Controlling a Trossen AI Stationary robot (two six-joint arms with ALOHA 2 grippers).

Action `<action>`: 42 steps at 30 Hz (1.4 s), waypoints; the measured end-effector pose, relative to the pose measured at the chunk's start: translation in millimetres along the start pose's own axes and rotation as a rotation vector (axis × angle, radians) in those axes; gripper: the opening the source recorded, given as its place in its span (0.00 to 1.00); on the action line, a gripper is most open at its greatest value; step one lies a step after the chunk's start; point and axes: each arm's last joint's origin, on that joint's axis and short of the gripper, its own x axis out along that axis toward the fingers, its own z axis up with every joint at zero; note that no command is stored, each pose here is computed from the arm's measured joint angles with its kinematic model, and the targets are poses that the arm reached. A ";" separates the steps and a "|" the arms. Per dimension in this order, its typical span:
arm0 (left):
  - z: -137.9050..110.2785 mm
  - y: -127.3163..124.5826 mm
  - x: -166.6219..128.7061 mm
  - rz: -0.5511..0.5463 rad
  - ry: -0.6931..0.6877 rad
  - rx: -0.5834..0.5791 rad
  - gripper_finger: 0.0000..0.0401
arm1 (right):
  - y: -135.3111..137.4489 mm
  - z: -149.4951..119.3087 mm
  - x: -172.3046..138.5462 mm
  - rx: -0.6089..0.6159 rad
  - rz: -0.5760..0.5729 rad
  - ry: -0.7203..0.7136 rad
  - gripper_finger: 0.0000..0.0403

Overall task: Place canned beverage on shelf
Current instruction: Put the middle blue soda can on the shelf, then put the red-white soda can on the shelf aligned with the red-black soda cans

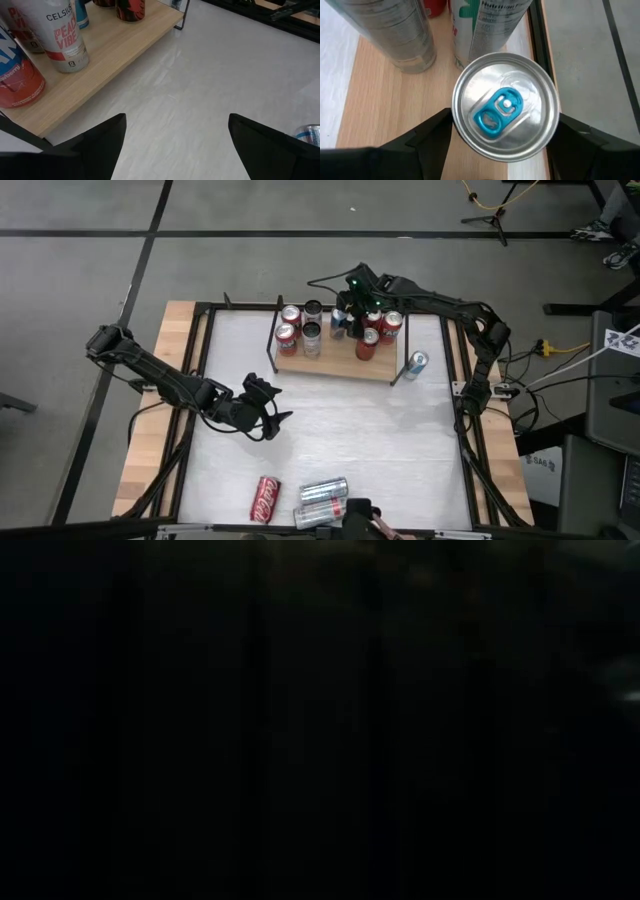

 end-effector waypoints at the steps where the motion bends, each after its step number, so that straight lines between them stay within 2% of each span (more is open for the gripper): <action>1: 0.3 -0.3 0.0 -0.004 -0.002 -0.003 0.86 | 0.1 0.2 -0.7 0.000 -0.001 -0.001 0.71; 13: 14.6 -25.1 -11.6 -0.214 -0.157 -0.028 0.86 | 6.5 9.5 -49.3 -0.016 -0.060 -0.066 0.71; 15: 16.3 -30.6 -17.8 -0.240 -0.153 -0.035 0.86 | 8.6 9.6 -58.3 -0.011 -0.061 -0.069 0.71; 20: 22.9 -44.1 -38.2 -0.302 -0.082 -0.142 0.86 | 14.6 9.5 -79.2 0.037 -0.043 -0.089 0.71; 24: 27.7 -48.7 -57.6 -0.294 0.061 -0.291 0.86 | 22.3 8.0 -91.1 0.041 0.010 -0.091 0.71; 28: 24.0 -46.8 -73.1 -0.247 0.295 -0.520 0.86 | 35.0 9.7 -99.0 0.024 0.039 -0.077 0.71; 33: 5.2 -53.7 -77.3 -0.175 0.577 -0.782 0.86 | 59.3 18.0 -97.4 -0.030 0.102 -0.066 0.71; 38: -28.1 -75.5 -65.5 -0.030 0.877 -0.884 0.86 | 88.6 29.1 -94.2 -0.118 0.159 -0.069 0.71; 42: -49.6 -93.1 -53.1 0.011 0.979 -0.885 0.86 | 112.3 37.3 -92.9 -0.198 0.175 -0.075 0.71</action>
